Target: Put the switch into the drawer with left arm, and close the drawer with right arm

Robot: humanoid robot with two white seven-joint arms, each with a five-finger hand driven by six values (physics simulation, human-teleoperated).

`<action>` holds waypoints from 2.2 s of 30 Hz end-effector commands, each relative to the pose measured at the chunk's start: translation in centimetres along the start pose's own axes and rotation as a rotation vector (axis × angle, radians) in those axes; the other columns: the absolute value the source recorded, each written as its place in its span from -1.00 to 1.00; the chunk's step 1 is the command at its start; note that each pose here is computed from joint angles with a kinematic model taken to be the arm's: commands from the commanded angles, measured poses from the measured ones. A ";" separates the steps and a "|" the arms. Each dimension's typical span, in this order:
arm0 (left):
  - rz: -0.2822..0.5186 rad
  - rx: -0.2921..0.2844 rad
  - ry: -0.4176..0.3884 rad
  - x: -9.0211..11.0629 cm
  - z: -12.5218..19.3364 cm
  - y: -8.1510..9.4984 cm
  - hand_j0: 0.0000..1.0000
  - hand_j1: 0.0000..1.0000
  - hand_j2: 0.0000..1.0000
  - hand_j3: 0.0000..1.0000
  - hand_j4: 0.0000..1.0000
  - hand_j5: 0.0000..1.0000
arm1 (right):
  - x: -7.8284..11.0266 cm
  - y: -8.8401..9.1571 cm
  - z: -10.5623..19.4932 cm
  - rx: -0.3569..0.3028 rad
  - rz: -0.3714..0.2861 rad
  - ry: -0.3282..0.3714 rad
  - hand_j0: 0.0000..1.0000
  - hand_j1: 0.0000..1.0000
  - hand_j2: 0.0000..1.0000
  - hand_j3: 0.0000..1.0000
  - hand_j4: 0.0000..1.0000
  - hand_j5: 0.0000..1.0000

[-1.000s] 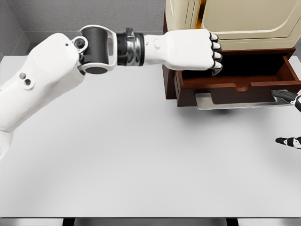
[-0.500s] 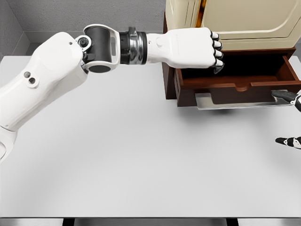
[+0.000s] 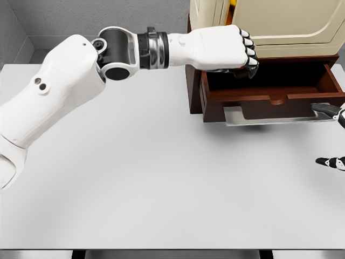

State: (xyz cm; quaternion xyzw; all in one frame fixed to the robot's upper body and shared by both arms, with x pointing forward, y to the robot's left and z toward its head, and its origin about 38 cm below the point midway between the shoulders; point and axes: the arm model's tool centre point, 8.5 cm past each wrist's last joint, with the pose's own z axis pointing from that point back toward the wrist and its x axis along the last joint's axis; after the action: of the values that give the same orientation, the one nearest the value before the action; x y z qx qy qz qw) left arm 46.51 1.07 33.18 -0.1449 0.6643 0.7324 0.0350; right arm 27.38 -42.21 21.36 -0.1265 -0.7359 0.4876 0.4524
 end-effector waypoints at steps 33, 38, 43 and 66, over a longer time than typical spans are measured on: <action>-0.071 -0.013 -0.008 0.9 -0.6 -0.7 0.02 0.02 0.02 0.02 0.02 0.02 | 0.0 -0.1 0.0 -0.005 -0.006 -0.002 1.00 1.00 1.00 1.00 1.00 1.00; -0.088 -0.074 -0.028 1.7 -1.7 -1.0 0.02 0.02 0.02 0.02 0.02 0.02 | 0.0 -0.1 0.0 -0.005 -0.006 -0.002 1.00 1.00 1.00 1.00 1.00 1.00; -0.118 -0.095 -0.033 1.9 -2.3 -1.0 0.02 0.02 0.02 0.02 0.02 0.02 | 0.0 -0.1 0.0 -0.005 -0.006 -0.002 1.00 1.00 1.00 1.00 1.00 1.00; -0.240 -0.155 -0.019 1.9 -3.3 -0.7 1.00 1.00 1.00 1.00 1.00 1.00 | 0.0 -0.1 0.0 -0.005 -0.006 -0.002 1.00 1.00 1.00 1.00 1.00 1.00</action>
State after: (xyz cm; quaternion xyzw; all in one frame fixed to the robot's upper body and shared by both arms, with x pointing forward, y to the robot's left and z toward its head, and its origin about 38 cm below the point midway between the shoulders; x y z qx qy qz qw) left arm 45.44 -2.30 31.67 -0.2195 0.5807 0.7750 0.1181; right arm 27.38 -42.21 21.36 -0.1265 -0.7359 0.4876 0.4524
